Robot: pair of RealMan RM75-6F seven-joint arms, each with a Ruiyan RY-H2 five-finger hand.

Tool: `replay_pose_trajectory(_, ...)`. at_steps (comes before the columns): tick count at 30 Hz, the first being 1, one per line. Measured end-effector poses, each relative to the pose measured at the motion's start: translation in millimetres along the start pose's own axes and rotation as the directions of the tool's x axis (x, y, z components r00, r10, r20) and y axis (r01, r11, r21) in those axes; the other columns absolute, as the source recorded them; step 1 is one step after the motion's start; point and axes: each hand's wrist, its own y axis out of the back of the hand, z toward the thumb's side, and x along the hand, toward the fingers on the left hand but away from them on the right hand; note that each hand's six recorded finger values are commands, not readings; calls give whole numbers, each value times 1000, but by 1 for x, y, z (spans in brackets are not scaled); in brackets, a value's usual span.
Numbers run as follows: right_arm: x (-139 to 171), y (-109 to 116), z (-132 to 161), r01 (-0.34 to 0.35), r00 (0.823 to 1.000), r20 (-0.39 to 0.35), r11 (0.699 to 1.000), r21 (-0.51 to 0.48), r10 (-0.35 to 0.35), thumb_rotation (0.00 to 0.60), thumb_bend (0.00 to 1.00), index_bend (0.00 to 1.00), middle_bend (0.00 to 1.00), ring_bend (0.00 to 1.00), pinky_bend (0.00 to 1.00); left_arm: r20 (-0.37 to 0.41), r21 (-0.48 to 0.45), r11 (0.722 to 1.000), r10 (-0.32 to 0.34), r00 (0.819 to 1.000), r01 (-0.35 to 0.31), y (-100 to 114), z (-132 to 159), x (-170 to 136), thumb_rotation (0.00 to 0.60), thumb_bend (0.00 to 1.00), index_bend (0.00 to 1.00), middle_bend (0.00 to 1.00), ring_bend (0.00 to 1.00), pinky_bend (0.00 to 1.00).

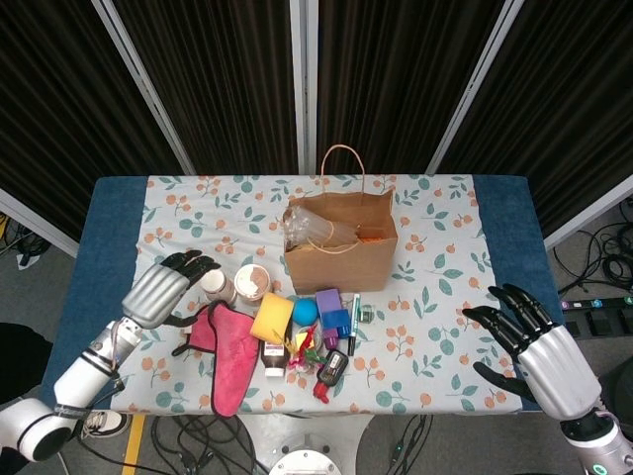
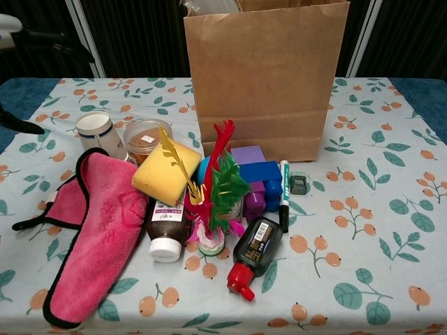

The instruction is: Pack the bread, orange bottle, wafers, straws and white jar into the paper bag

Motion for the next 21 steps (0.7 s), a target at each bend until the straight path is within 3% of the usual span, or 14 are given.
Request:
replay_pose_trajectory(6, 1, 2, -6, -6, 1000, 13, 1000, -8, 6, 600, 0, 203, 317, 130, 147, 9, 27, 995, -101, 995, 100, -17, -3, 26, 600, 131, 257, 290, 149, 228)
replay_pose_trajectory(21, -5, 1, -19, -19, 998, 55, 1000, -20, 20, 600, 0, 203, 319, 130, 146, -42, 87, 987, -133, 990, 136, -34, -25, 54, 600, 159, 296, 321, 198, 307)
